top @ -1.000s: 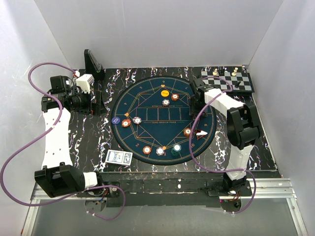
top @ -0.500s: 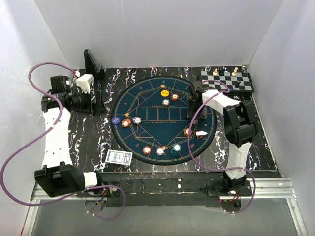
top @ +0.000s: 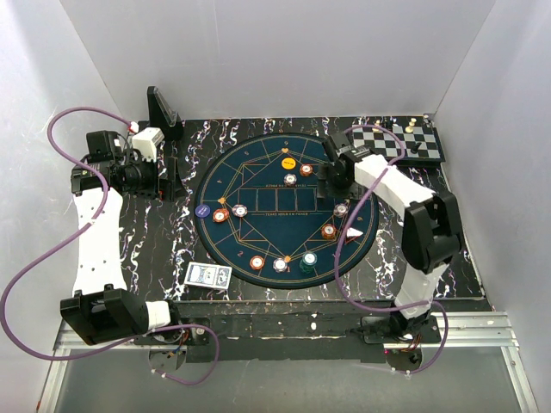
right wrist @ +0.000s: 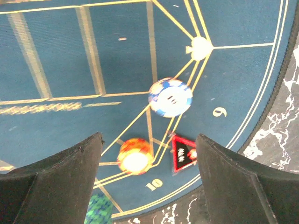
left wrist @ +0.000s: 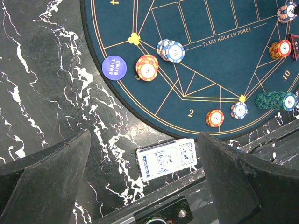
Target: Distribute texas hold em gaming equipment
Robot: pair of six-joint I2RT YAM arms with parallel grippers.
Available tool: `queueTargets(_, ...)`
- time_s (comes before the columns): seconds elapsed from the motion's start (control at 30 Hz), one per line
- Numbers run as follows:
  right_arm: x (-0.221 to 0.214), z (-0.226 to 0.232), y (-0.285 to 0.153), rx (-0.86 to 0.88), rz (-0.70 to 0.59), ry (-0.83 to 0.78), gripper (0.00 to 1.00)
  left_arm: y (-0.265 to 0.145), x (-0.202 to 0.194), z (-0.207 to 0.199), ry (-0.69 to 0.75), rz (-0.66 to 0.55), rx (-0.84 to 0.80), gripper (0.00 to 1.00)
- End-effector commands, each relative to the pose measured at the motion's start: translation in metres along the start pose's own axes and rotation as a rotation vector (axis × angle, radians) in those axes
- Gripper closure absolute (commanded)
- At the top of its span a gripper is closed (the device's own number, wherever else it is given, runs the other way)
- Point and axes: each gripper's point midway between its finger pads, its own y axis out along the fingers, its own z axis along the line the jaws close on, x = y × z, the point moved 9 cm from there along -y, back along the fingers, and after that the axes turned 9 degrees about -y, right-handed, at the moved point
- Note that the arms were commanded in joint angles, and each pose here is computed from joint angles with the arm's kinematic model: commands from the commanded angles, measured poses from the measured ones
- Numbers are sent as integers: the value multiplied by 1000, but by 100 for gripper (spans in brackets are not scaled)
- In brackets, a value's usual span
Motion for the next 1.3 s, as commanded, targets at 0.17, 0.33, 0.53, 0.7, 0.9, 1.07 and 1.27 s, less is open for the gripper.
queueTargets(0.17, -49, 66, -114, 165, -149, -254, 11, -8, 3, -6, 3, -33, -23, 0)
queueTargets(0.33, -94, 79, -111, 199, -72, -329, 10, -8, 2, -7, -1, -29, -26, 0)
queueTargets(0.53, -127, 86, -94, 231, -9, -372, 9, -8, 0, -8, -1, -34, -31, 0)
queueTargets(0.7, -140, 96, -85, 252, 23, -400, 8, -7, -2, -7, -6, -33, -25, 0)
queueTargets(0.9, -145, 101, -67, 232, 51, -409, 11, -6, -2, -6, -9, -31, -24, 0)
queueTargets(1.07, -148, 104, -54, 220, 74, -410, 19, -6, -2, -5, -9, -34, -14, 0)
queueTargets(1.27, -149, 104, -49, 208, 75, -412, 27, -6, -1, -5, -10, -35, -10, 0)
